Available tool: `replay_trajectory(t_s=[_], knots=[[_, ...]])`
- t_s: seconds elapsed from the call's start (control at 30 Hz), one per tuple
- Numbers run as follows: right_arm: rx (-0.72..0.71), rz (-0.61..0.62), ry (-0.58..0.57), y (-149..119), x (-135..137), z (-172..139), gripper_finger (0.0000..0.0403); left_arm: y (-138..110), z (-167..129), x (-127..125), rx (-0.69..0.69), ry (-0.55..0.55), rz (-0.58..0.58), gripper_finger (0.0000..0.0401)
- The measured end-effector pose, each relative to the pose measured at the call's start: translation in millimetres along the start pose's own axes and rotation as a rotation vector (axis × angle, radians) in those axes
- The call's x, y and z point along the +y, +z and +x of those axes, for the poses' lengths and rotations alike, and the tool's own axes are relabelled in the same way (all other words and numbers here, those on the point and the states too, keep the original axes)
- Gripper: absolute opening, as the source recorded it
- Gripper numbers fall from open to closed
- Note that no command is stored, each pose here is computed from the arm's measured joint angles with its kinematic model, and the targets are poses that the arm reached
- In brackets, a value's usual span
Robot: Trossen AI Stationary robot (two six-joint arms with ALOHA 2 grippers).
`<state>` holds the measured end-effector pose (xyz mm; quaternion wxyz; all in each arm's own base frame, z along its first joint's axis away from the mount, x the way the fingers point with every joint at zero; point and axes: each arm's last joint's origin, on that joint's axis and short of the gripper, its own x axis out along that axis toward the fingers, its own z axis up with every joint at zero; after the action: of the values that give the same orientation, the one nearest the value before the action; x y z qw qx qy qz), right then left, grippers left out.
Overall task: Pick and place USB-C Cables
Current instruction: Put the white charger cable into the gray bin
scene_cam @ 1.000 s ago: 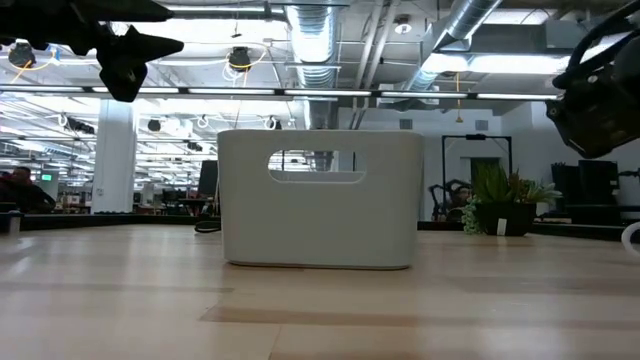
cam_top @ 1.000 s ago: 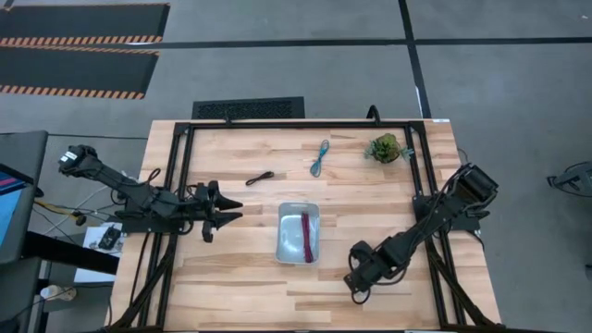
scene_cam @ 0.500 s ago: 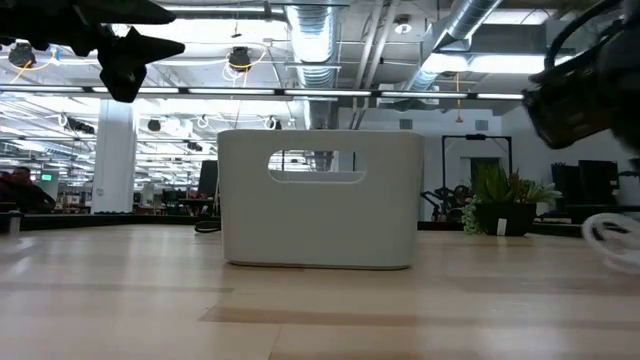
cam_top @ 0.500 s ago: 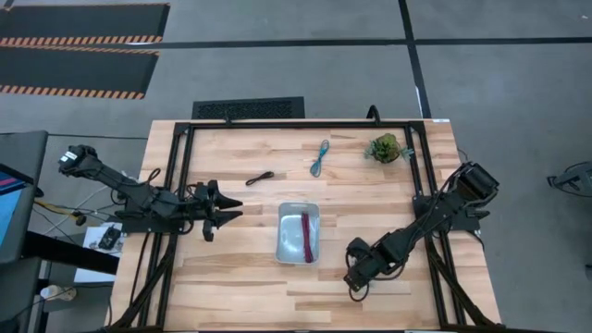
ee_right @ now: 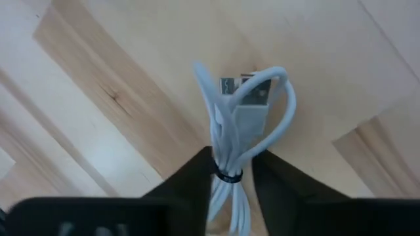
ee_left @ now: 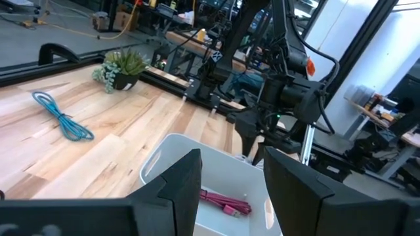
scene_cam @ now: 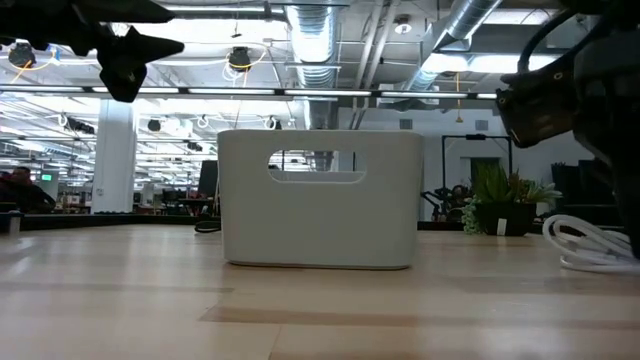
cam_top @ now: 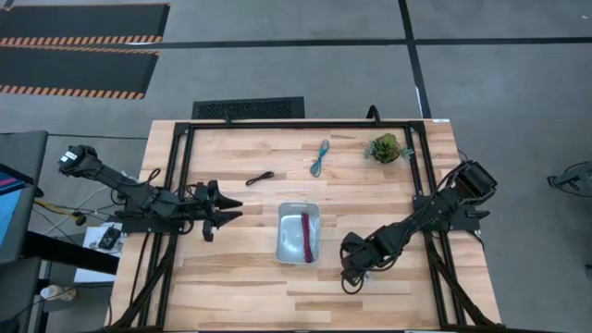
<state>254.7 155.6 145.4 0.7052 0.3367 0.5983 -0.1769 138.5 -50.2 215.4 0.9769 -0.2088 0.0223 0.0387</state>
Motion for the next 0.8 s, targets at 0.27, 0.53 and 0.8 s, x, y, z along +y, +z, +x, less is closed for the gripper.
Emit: replay_trajectory(t_s=[0.27, 0.53, 0.8], knots=[[0.0, 0.032, 0.001, 0, 0, 0, 0.0253, 0, 0, 0, 0.004, -0.004, 0.005, 0.0151], [0.005, 0.019, -0.031, -5, 1, 9, 0.0236, 0, 0, 0, 0.004, -0.004, 0.005, 0.0151], [0.005, 0.069, -0.104, -7, -5, 12, 0.0161, 0, 0, 0, 0.002, 0.001, 0.0, 0.015]])
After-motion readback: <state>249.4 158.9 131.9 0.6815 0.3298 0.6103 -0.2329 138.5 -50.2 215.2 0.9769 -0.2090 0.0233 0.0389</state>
